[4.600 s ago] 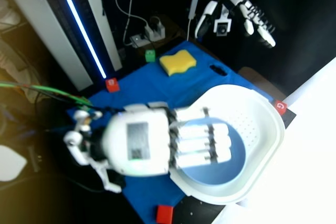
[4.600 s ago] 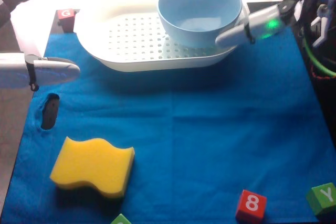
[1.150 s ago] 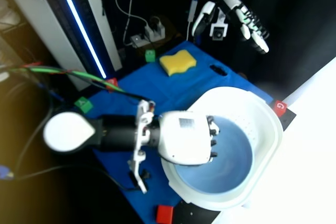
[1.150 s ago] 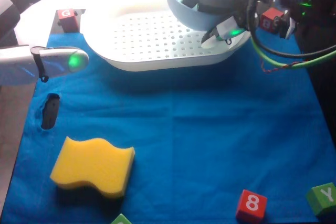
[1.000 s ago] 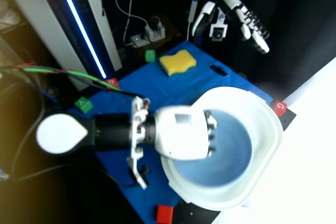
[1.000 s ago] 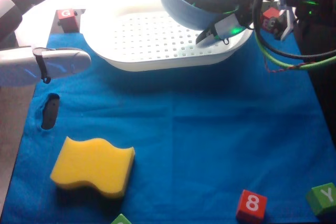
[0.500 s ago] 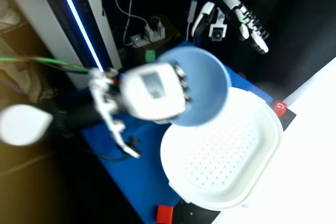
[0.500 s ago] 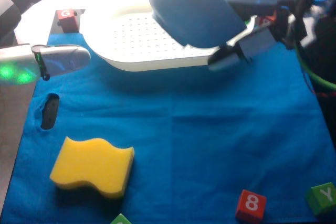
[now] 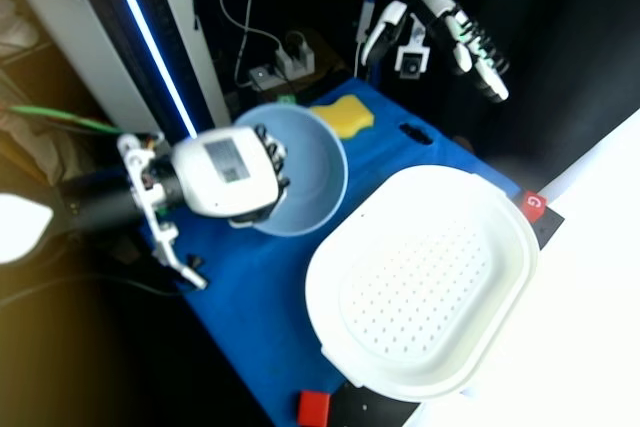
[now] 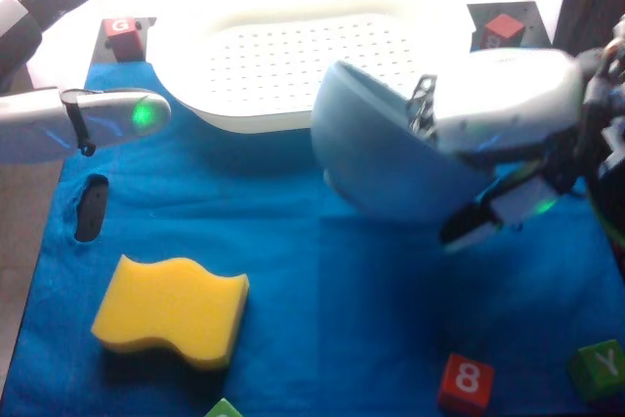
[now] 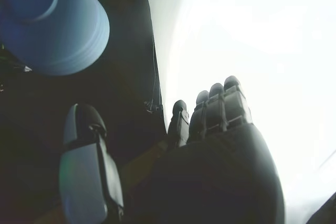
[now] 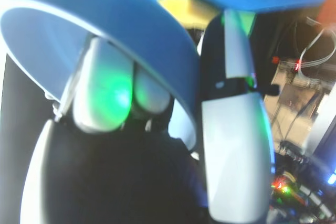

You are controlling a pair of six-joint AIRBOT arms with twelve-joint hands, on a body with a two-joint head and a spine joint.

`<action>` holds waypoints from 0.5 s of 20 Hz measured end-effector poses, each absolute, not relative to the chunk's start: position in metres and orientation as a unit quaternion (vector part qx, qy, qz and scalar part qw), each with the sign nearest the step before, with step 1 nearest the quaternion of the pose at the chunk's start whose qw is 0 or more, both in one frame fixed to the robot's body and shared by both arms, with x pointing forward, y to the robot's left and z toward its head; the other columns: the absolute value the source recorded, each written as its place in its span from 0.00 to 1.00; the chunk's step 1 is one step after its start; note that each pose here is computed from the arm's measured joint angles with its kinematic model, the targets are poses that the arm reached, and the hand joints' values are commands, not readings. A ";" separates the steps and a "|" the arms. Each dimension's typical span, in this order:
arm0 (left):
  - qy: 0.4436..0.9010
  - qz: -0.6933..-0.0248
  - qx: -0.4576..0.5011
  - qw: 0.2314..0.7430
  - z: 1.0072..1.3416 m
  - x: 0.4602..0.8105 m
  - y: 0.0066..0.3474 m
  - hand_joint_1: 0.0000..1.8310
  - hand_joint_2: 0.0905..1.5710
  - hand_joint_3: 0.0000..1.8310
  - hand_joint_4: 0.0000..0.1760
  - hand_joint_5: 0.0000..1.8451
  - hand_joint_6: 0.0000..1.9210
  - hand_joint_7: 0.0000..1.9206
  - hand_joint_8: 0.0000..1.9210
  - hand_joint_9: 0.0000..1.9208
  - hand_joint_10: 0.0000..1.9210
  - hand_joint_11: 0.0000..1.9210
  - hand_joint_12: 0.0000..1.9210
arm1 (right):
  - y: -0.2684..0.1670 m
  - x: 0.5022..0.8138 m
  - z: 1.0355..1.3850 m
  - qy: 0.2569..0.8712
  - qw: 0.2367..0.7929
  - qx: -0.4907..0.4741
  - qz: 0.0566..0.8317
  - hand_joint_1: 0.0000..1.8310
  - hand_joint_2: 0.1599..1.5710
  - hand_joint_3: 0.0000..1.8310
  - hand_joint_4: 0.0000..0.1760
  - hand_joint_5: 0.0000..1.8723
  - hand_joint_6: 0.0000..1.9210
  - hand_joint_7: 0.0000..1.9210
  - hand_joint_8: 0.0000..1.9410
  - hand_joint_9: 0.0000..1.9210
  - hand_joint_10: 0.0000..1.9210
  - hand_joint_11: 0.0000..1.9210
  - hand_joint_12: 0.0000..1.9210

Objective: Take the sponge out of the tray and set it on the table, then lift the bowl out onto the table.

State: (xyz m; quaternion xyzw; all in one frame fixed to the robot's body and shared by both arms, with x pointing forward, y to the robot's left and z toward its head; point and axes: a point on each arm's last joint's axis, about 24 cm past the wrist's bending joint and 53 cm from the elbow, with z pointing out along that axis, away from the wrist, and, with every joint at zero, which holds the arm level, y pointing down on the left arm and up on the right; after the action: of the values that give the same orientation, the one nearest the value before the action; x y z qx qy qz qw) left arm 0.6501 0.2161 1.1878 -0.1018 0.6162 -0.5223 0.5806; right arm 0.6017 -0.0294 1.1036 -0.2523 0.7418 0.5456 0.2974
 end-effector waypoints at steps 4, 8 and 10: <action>0.616 -0.522 -0.104 0.581 1.188 0.651 0.217 0.32 0.58 0.00 0.79 0.05 0.00 0.00 0.00 0.00 0.00 0.00 0.00 | -0.032 0.599 1.085 0.758 0.277 -0.242 0.538 0.53 0.77 0.00 0.00 0.41 1.00 0.53 1.00 0.68 1.00 0.81 1.00; 0.619 -0.520 -0.102 0.579 1.185 0.650 0.217 0.34 0.59 0.00 0.84 0.06 0.00 0.00 0.00 0.00 0.00 0.00 0.00 | -0.035 0.602 1.082 0.763 0.275 -0.230 0.538 0.41 0.84 0.01 0.99 0.30 0.85 0.35 0.90 0.41 0.98 0.51 1.00; 0.618 -0.521 -0.102 0.580 1.186 0.650 0.217 0.34 0.60 0.00 0.77 0.06 0.00 0.00 0.00 0.00 0.00 0.00 0.00 | -0.039 0.605 1.086 0.762 0.277 -0.209 0.547 0.25 0.82 0.00 0.00 0.24 0.49 0.25 0.66 0.28 0.74 0.30 0.83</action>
State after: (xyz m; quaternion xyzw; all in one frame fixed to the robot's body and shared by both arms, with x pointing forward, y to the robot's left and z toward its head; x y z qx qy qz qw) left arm 0.6498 0.2169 1.1858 -0.1024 0.6184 -0.5206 0.5797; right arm 0.6052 -0.0387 1.0862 -0.2094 0.7617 0.5468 0.2774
